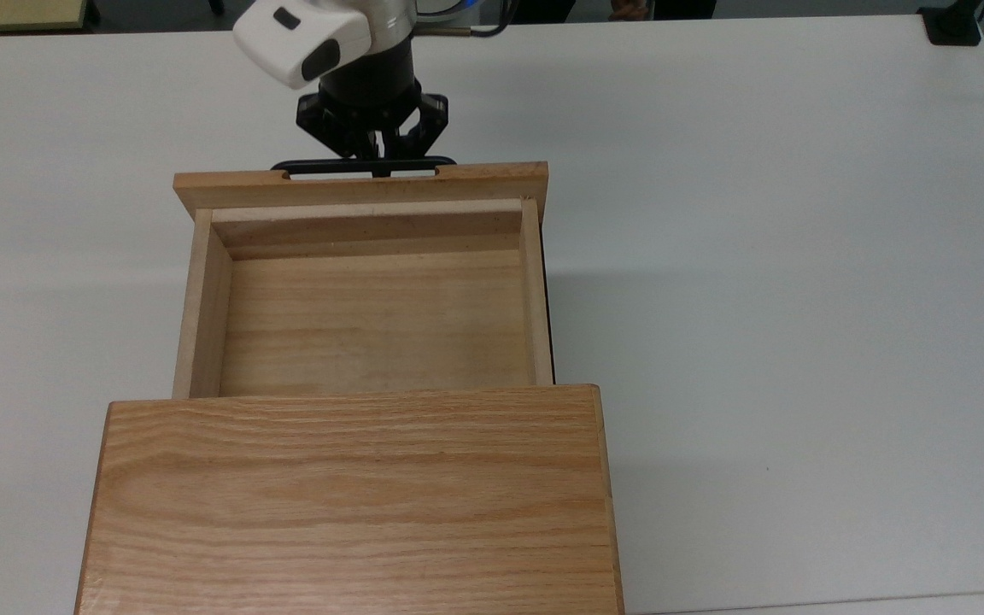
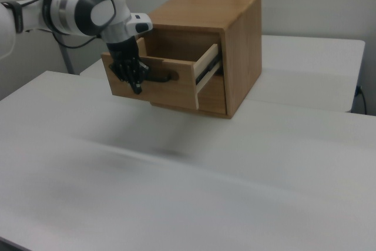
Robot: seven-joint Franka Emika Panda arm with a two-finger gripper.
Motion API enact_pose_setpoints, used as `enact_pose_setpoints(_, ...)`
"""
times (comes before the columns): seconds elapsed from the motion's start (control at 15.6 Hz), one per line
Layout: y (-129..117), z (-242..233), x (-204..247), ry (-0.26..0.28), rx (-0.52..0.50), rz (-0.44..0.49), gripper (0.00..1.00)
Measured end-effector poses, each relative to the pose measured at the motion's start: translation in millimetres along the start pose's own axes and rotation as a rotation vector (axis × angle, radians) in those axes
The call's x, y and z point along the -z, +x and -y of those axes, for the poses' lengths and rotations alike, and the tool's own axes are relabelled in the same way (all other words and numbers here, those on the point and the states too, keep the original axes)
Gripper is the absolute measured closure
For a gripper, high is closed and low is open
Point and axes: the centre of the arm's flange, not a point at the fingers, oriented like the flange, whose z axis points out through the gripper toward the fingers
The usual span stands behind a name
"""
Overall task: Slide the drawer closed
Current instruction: 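Move the gripper down to the drawer's black handle, then push the drawer front with the gripper into the cabinet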
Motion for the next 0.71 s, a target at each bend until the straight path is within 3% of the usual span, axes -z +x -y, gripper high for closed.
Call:
enact_pose_setpoints(0.32,24.3,-11.9,-8.2,0.001,-0.022,-0.095,0.96)
enact_pose_setpoints(0.71,67.8,-16.4,-12.4,-0.008,-0.031,-0.337,0.96)
